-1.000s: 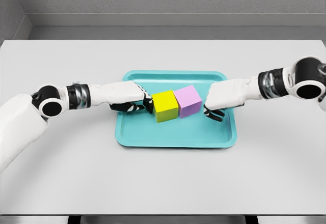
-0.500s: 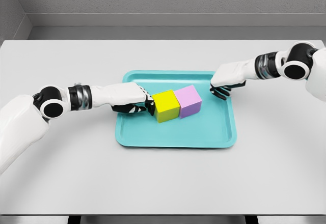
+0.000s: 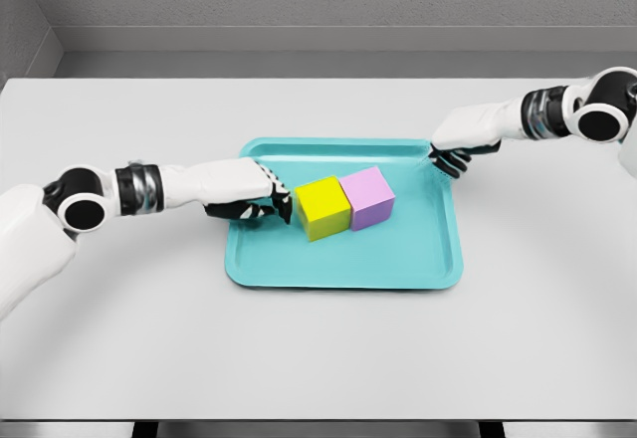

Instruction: Push two cubes

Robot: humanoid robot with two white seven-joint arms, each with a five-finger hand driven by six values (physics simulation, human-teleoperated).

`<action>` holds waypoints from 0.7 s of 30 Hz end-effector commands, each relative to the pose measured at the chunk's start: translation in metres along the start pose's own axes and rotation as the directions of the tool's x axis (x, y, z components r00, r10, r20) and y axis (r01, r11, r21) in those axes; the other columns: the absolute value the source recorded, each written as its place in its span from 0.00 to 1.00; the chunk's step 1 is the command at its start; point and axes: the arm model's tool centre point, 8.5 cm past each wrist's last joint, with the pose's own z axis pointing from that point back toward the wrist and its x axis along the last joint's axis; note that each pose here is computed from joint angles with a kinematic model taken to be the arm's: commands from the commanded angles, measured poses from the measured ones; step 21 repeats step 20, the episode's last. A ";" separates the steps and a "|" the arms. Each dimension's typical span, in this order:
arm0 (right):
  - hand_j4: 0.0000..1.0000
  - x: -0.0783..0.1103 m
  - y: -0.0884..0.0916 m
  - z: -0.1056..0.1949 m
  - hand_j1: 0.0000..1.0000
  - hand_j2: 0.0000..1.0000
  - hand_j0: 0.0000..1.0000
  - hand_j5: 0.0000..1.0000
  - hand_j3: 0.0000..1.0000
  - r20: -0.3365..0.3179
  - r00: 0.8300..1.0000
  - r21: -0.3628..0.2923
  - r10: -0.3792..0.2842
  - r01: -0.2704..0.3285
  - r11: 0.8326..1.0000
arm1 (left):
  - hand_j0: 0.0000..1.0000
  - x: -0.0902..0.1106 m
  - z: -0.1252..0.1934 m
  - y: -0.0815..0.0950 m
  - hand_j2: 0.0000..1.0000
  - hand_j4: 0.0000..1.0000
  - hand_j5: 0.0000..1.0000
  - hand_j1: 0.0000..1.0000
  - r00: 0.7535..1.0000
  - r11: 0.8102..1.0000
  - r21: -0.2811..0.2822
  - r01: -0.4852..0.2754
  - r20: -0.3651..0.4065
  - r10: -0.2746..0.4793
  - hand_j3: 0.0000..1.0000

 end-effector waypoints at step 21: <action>1.00 -0.071 0.051 0.050 1.00 1.00 1.00 1.00 1.00 -0.192 0.948 -0.063 -0.252 0.244 0.968 | 1.00 -0.021 0.124 0.000 1.00 1.00 1.00 1.00 0.982 0.985 0.142 -0.096 -0.147 0.117 1.00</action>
